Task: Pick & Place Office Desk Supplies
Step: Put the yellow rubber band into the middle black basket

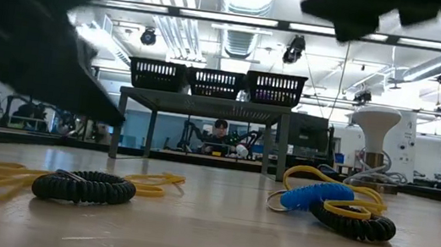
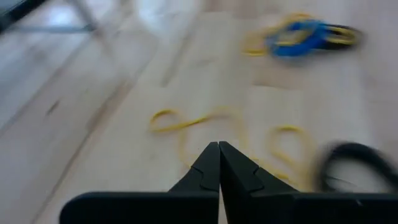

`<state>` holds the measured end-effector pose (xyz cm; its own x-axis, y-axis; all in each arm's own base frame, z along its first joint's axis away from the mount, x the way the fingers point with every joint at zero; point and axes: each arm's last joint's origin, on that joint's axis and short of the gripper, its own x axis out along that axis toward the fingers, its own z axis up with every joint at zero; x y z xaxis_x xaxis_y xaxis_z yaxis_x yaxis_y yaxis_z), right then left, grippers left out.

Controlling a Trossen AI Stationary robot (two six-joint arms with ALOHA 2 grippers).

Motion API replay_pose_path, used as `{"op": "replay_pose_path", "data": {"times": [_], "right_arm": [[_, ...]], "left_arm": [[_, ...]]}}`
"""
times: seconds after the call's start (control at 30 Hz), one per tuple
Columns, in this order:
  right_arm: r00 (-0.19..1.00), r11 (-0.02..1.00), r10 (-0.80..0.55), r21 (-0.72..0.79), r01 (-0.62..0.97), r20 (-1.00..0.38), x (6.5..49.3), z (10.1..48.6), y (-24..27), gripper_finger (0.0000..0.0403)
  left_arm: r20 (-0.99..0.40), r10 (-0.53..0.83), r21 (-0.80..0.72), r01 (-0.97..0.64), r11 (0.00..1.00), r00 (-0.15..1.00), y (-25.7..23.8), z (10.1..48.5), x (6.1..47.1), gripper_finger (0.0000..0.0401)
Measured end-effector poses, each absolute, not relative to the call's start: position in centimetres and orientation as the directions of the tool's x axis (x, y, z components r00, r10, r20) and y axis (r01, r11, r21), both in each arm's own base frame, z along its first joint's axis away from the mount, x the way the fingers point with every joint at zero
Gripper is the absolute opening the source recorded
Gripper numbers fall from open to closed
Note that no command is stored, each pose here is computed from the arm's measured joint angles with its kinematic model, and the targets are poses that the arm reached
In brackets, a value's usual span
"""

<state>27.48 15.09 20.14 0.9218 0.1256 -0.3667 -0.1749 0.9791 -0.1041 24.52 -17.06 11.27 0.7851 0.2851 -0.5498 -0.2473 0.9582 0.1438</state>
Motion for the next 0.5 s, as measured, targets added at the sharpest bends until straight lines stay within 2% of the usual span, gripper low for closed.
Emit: {"op": "replay_pose_path", "data": {"times": [0.13,0.27,0.4,0.5], "right_arm": [[0.928,0.976,0.155,-0.092,-0.196,-0.34,28.3,16.7,16.7,0.0145],[0.914,0.967,0.138,-0.148,-0.208,-0.381,29.6,14.0,17.1,0.0144],[0.912,0.969,0.122,-0.154,-0.196,-0.392,30.9,13.1,17.2,0.0139],[0.901,0.966,0.119,-0.16,-0.202,-0.418,31.2,12.9,17.3,0.0136]], "left_arm": [[-0.639,0.259,0.19,-0.177,0.966,0.724,-18.9,13.7,24.4,0.0002],[-0.761,0.304,0.201,-0.238,0.95,0.574,-19.7,16.0,23.5,0.0002],[-0.86,0.289,0.161,-0.313,0.936,0.42,-19.8,16.8,22.4,0.0005],[-0.878,0.271,0.128,-0.352,0.927,0.394,-19.7,16.2,22.0,0.0012]]}}
